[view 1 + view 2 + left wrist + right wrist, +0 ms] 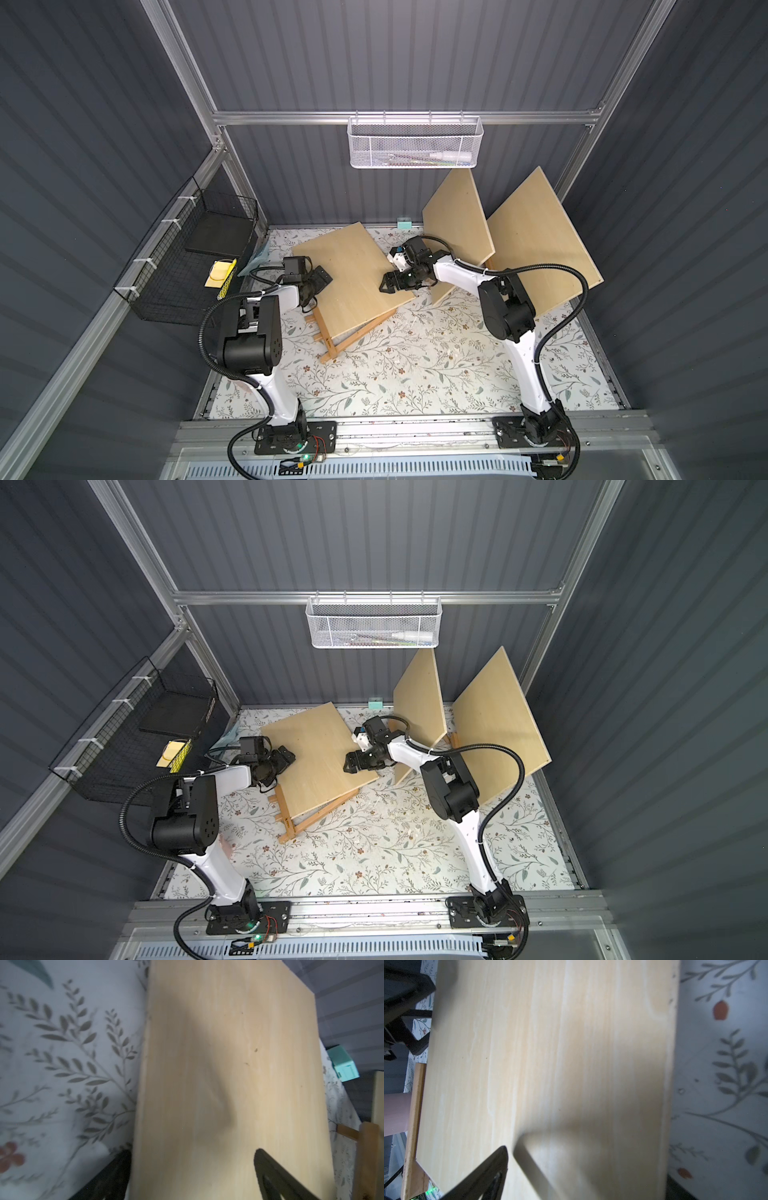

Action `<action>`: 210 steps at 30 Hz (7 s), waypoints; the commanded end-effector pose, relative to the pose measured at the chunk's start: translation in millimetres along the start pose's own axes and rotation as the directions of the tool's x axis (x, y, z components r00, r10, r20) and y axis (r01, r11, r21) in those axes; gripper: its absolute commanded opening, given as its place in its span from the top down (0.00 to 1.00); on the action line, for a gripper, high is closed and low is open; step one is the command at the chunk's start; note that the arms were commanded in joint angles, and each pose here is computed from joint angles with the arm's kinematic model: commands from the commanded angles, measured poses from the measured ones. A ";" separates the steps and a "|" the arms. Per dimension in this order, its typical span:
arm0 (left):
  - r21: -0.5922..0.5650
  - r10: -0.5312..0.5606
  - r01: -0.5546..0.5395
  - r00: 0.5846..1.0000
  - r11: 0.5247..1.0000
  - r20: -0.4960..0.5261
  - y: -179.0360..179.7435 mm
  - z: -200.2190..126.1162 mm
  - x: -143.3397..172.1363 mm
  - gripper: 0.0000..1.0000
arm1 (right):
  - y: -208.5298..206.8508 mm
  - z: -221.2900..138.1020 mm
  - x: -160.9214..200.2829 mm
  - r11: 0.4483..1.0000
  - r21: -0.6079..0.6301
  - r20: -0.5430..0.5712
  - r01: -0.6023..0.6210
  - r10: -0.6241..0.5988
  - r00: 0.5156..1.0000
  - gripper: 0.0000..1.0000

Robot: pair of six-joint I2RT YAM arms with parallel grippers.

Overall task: Assemble the easel
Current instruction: Pick up the drawing board from the center of the board, then adjust the easel at the center of the board, then pick up the easel at the center of the board.

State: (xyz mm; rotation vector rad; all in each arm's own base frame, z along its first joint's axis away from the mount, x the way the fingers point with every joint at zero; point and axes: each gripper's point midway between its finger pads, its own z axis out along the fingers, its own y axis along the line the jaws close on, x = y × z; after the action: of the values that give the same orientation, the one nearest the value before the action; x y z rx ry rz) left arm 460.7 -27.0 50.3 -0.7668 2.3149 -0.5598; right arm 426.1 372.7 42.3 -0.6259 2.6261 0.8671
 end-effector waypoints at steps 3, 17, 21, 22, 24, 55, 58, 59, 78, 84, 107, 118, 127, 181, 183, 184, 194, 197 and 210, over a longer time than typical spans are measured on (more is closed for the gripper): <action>0.150 -0.060 0.078 0.990 0.986 -0.124 -8.5 21.0 29.7 0.08 | 4.1 8.9 7.3 0.999 -0.034 -0.018 0.008 -0.009 1.000 0.09; 0.448 0.079 0.015 0.978 0.894 -0.192 -76.0 -10.1 34.0 0.49 | -1.7 29.1 20.8 0.999 -0.035 -0.054 -0.009 0.007 0.999 0.09; 0.484 0.107 -0.013 0.980 0.875 -0.168 -95.0 -27.8 26.9 0.69 | 2.7 26.9 18.5 0.999 -0.041 -0.048 0.000 -0.002 0.999 0.09; 0.485 0.110 -0.018 0.981 0.874 -0.162 -98.2 -31.3 25.4 0.75 | 4.3 24.8 16.7 0.999 -0.043 -0.042 0.002 -0.004 0.999 0.09; 0.489 0.122 -0.036 0.982 0.871 -0.145 -106.8 -38.8 22.7 0.86 | 8.6 19.6 13.5 0.999 -0.047 -0.031 0.013 -0.014 0.999 0.09; 0.596 -0.006 -0.081 0.990 0.799 0.143 -261.9 -207.7 -49.0 1.00 | 73.4 -220.7 5.4 0.976 0.199 0.282 0.084 -0.139 0.949 0.04; 0.632 -0.039 -0.084 0.983 0.770 0.178 -276.6 -233.8 -61.9 1.00 | 70.3 -228.5 21.7 0.973 0.215 0.262 0.082 -0.138 0.955 0.04; 0.633 -0.045 -0.086 0.981 0.769 0.188 -277.4 -238.0 -64.2 1.00 | 70.0 -229.6 27.3 0.974 0.213 0.257 0.081 -0.136 0.957 0.04; 0.246 0.042 -0.256 0.769 0.935 0.638 -218.9 -369.7 -117.7 1.00 | 89.3 -120.0 104.1 0.993 -0.045 -0.020 0.112 -0.113 0.993 0.03; 0.169 0.084 -0.273 0.718 0.947 0.691 -203.9 -391.4 -118.9 1.00 | 68.1 -62.9 89.2 0.999 0.031 -0.156 -0.039 0.044 0.987 0.02; 0.116 0.107 -0.268 0.692 0.957 0.714 -189.5 -396.8 -117.5 1.00 | -4.7 -3.9 90.1 0.875 0.473 -0.367 0.102 0.090 0.926 0.06; 0.107 0.110 -0.254 0.710 0.961 0.695 -188.5 -388.8 -117.2 1.00 | 28.5 -78.0 -3.8 0.826 0.524 -0.088 0.209 -0.192 0.977 0.04; 0.104 0.095 -0.237 0.697 0.966 0.710 -188.0 -393.2 -121.9 1.00 | 54.4 -71.8 79.3 0.977 0.214 -0.275 -0.017 0.077 0.958 0.05; 0.012 0.154 -0.243 0.649 0.970 0.745 -182.0 -416.0 -130.8 1.00 | 13.2 -105.6 7.2 0.959 0.219 -0.013 -0.181 0.189 0.982 0.89; 0.031 0.176 -0.279 0.686 0.960 0.706 -188.1 -403.1 -123.7 1.00 | 19.7 -130.8 -2.7 0.961 0.171 0.032 -0.216 0.213 0.976 0.90; 0.051 0.184 -0.297 0.708 0.954 0.682 -191.8 -394.5 -118.8 1.00 | 24.1 -143.2 -8.2 0.963 0.140 0.053 -0.232 0.227 0.973 0.90; 0.151 0.170 -0.297 0.818 0.943 0.550 -190.1 -347.3 -87.0 1.00 | 43.7 -233.7 -84.8 0.953 0.201 0.376 -0.227 0.139 0.916 0.91; 0.138 0.163 -0.277 0.827 0.951 0.538 -182.8 -344.4 -83.6 1.00 | 35.1 -232.8 -98.1 0.901 0.383 0.440 -0.201 0.014 0.898 0.92; -0.018 0.211 -0.238 0.823 0.971 0.528 -150.4 -346.0 -82.7 1.00 | 5.3 -198.5 -129.0 0.597 0.742 0.554 -0.305 -0.288 0.781 0.95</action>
State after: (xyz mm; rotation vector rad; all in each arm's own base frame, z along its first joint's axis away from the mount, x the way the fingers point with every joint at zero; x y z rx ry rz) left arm 337.3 -27.2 335.3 -0.5275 2.1162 -0.1804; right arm 489.5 314.0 222.2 -0.1612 2.1680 -0.0875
